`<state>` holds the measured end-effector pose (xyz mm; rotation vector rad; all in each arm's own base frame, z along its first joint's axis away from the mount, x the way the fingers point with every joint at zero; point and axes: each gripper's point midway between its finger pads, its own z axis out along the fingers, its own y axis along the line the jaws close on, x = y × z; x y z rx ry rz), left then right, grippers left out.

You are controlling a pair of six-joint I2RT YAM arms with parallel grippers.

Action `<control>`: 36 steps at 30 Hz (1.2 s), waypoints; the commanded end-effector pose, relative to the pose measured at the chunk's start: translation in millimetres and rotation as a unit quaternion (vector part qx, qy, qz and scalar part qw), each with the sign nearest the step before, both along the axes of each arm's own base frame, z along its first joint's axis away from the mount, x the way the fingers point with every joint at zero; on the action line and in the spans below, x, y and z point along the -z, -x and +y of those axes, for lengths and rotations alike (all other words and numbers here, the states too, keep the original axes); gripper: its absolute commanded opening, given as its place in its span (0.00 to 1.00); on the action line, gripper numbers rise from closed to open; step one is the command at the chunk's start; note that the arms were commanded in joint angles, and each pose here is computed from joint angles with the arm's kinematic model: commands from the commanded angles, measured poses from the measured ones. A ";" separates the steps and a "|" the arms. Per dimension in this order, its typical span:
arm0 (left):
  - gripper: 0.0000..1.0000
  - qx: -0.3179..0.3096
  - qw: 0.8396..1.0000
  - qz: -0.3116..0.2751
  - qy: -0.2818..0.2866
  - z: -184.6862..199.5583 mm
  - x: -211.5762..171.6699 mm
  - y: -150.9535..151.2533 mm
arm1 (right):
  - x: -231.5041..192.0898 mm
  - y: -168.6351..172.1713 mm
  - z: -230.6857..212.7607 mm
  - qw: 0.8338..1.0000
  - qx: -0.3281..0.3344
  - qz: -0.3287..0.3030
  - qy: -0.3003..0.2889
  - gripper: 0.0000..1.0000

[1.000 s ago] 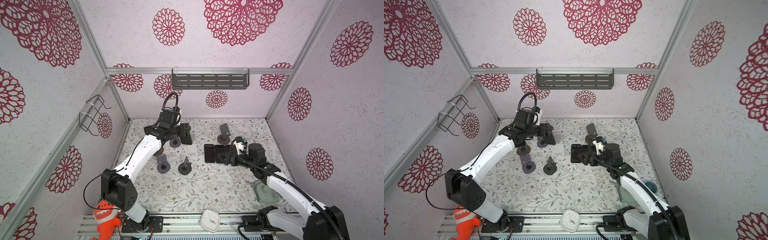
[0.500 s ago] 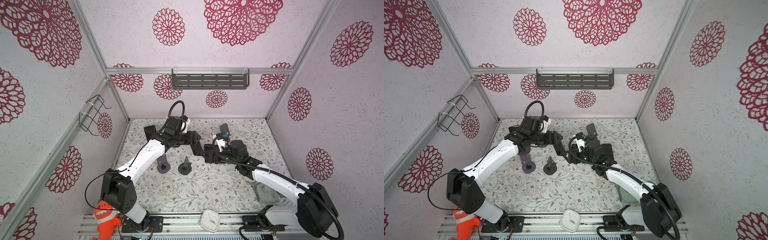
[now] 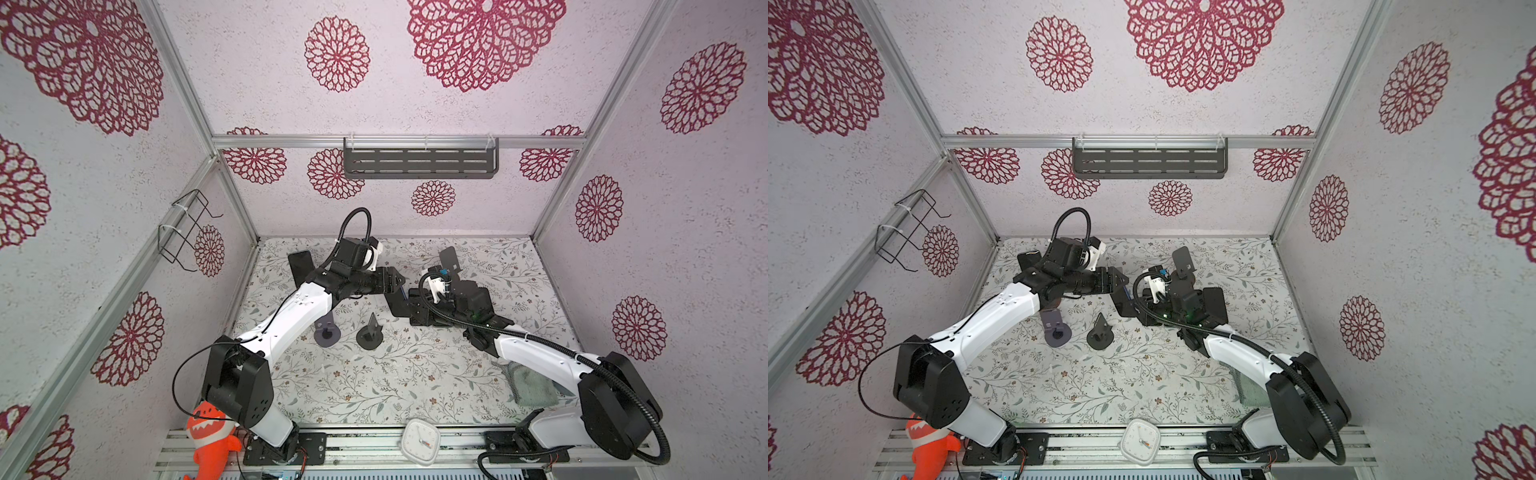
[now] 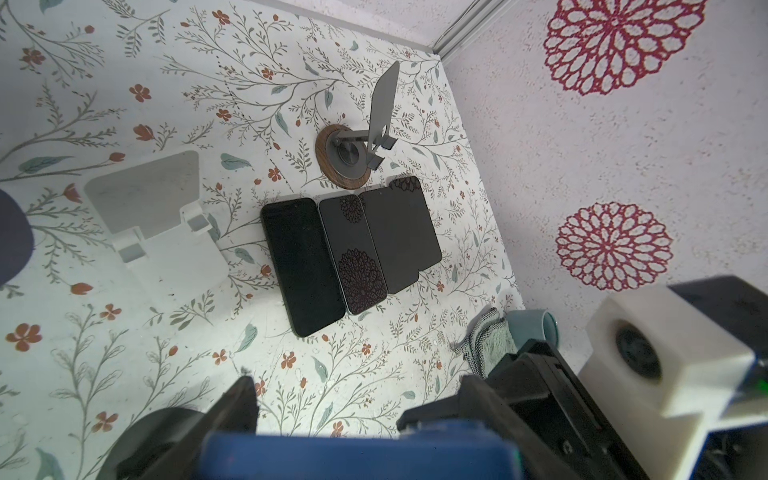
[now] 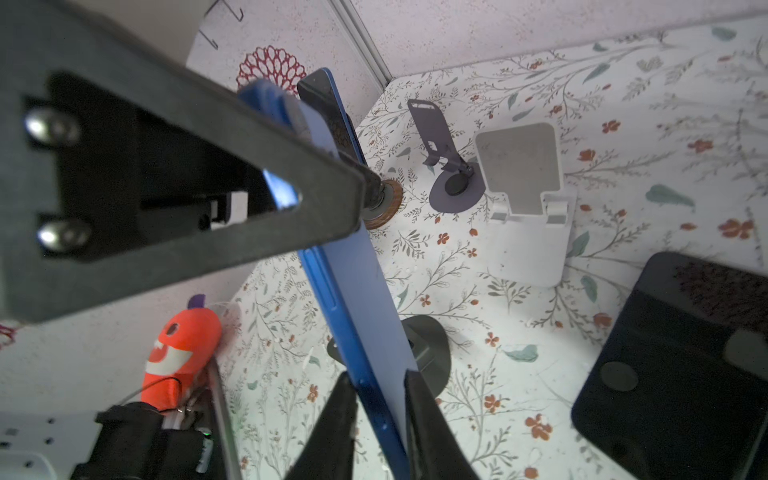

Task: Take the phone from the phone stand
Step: 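Close the right gripper on the blue-edged phone held by the left gripper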

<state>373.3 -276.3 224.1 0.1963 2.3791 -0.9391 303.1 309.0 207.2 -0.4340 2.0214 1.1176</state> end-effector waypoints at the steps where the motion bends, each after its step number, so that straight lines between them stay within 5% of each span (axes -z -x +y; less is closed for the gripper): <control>1: 0.64 0.011 0.999 -0.030 0.039 -10.3 -25.6 -0.8 | -26.4 -5.0 6.6 0.999 -0.002 -0.026 -0.025 0.15; 7: 0.64 0.014 0.998 -0.032 0.050 -11.1 -25.1 1.9 | -25.5 -2.6 4.7 1.000 -0.001 -0.019 -0.021 0.11; 17: 1.00 0.023 0.996 -0.053 0.073 -12.7 -27.4 5.7 | -26.2 3.2 -8.4 1.000 -0.010 -0.013 -0.008 0.04; 24: 1.00 0.027 0.990 -0.065 0.126 -19.6 -22.0 7.9 | -33.2 3.0 -59.2 1.000 0.015 0.005 -0.025 0.03; 29: 0.88 0.087 0.960 -0.077 0.254 -48.0 -36.8 12.9 | -32.5 -1.5 -110.2 0.997 0.052 0.048 -0.032 0.02; 36: 0.84 0.125 0.947 -0.060 0.289 -77.6 -29.6 12.2 | -57.3 7.9 -123.9 0.993 0.022 0.052 -0.104 0.00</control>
